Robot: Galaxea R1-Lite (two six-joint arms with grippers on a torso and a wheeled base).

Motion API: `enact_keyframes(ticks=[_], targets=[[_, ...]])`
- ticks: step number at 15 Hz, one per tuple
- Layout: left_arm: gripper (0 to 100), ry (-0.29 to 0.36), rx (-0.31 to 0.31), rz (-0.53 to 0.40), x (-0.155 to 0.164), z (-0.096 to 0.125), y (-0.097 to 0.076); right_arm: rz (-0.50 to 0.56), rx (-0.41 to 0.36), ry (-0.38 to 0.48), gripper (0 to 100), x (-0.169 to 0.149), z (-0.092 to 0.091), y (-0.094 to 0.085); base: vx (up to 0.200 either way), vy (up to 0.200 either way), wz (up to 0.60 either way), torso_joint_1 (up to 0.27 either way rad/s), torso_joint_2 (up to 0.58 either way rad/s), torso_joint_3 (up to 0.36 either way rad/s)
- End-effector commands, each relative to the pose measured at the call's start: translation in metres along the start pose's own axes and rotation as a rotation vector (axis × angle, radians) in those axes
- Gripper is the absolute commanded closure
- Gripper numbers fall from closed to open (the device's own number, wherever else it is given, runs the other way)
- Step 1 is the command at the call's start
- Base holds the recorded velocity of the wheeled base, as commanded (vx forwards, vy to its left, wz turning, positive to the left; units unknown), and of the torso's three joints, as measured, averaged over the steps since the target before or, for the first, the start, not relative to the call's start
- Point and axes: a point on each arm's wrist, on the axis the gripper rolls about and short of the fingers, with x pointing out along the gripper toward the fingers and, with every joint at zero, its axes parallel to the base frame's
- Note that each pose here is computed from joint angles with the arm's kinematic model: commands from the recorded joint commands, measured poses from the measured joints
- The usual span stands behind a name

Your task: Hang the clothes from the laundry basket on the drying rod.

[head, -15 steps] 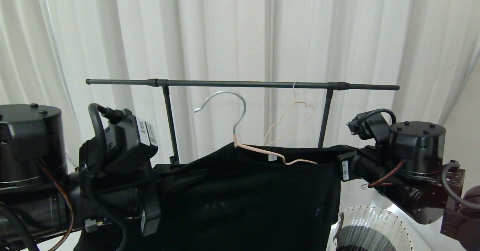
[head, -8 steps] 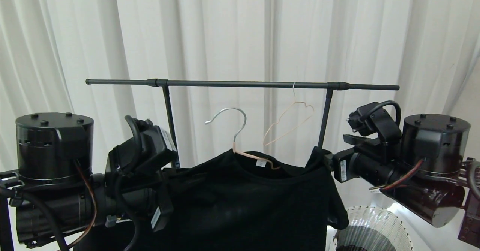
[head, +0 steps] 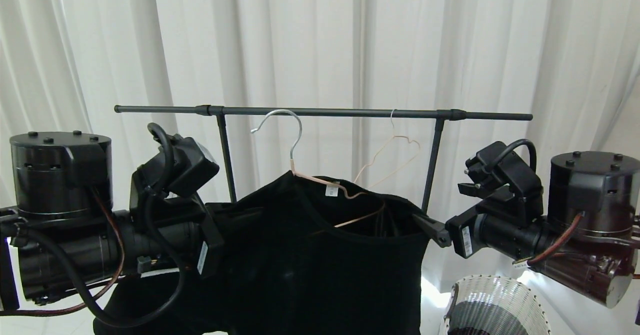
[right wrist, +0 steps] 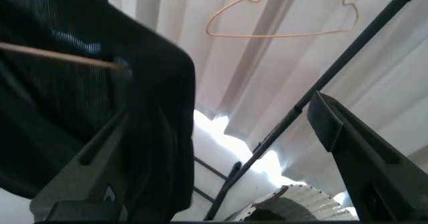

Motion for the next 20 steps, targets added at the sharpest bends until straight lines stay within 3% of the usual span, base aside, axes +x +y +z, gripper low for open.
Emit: enact_keyframes(ticks=[1,7,11,12,17,20], targets=[[100,-0.016,-0.004,0.017,-0.005,0.003,0.002,-0.002,-0.002,-0.001,0,-0.001,0.0,-0.001,0.0,0.0,0.0,0.0,0.0,0.0],[100,-0.066,0.022,-0.019,-0.013,0.012,-0.01,0.0,-0.044,0.021,0,0.004,-0.004,0.001,0.0,0.0,0.0,0.0,0.0,0.0],[100,-0.062,0.029,-0.028,-0.014,0.01,-0.013,-0.061,-0.074,0.023,0,0.005,-0.003,-0.016,0.0,0.0,0.0,0.0,0.0,0.0],[100,-0.062,0.026,-0.028,-0.013,0.011,-0.012,-0.049,-0.078,0.016,0,0.0,-0.002,-0.014,0.0,0.0,0.0,0.0,0.0,0.0],[100,-0.101,0.04,-0.067,-0.017,0.017,-0.018,0.149,-0.149,0.095,0,-0.021,-0.033,0.019,0.0,0.0,0.0,0.0,0.0,0.0],[100,-0.138,0.056,-0.113,-0.022,0.021,-0.021,0.165,-0.175,0.155,0,-0.01,-0.045,0.024,0.0,0.0,0.0,0.0,0.0,0.0]])
